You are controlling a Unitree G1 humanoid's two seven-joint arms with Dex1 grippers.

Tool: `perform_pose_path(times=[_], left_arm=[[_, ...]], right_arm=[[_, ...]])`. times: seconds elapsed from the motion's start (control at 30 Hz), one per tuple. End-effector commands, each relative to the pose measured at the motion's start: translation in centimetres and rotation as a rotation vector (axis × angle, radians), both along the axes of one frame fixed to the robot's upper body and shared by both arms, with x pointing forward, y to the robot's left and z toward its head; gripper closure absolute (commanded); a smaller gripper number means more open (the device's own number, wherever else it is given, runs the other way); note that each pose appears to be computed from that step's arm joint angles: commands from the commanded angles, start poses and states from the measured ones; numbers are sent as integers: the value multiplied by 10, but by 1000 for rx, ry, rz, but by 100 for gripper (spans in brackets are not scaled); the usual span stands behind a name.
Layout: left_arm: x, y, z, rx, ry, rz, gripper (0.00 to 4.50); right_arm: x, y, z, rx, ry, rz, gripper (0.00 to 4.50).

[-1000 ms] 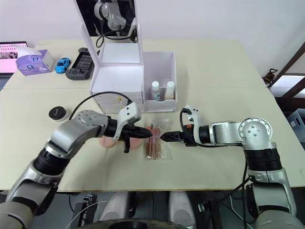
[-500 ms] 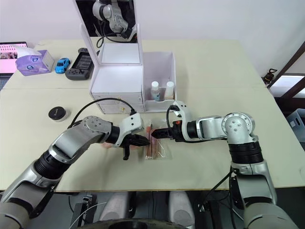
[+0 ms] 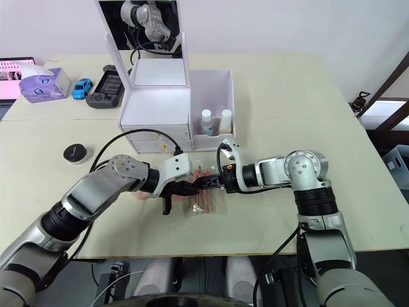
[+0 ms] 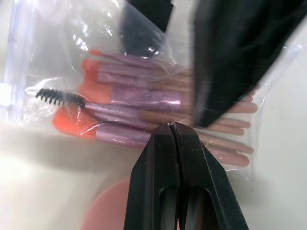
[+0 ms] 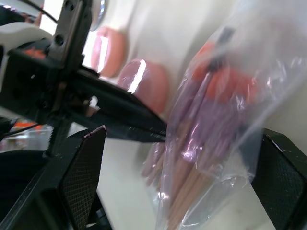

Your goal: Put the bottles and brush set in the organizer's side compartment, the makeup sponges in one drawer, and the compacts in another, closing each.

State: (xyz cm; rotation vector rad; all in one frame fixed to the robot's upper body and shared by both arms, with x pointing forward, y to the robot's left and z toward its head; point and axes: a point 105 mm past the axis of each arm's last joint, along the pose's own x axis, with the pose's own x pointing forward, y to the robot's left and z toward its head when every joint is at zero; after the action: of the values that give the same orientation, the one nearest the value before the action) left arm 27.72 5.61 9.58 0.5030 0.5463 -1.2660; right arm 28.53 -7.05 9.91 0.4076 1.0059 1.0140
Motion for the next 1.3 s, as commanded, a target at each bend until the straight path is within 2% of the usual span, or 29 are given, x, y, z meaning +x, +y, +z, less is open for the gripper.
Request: perform_pose_path(times=[0.03,0.23,0.27,0.33,0.53,0.57,0.83,0.97,1.03,1.13,1.2,1.3], left_arm=[[0,10,-8,16,56,64,447],[-2,10,-8,5,66,71,447],[-3,10,-8,6,67,69,450],[-2,10,-7,10,61,66,450],[0,9,-3,0,43,68,450],[0,9,-2,-3,40,66,450],[2,2,14,-94,45,43,450],[3,-8,41,-243,26,34,450],[4,-10,60,-347,21,35,450],[-1,-5,87,-489,19,-7,450],[-7,0,102,-561,7,-45,450],[-11,10,121,-641,-21,-67,450]], right_arm=[[-11,-1,-21,-14,112,11,0],[-5,-3,-34,7,150,-71,0],[-3,-4,-35,6,148,-87,27],[1,-8,-36,-7,139,-115,94],[-6,-11,-31,7,130,-95,409],[-7,-11,-32,7,129,-95,445],[-8,-21,-18,48,54,-127,445],[-12,-35,3,62,-42,-126,445],[-12,-38,24,92,-146,-125,445],[-10,-33,77,201,-431,-120,445],[-16,-29,110,283,-608,-83,445],[-19,-28,145,296,-843,-30,445]])
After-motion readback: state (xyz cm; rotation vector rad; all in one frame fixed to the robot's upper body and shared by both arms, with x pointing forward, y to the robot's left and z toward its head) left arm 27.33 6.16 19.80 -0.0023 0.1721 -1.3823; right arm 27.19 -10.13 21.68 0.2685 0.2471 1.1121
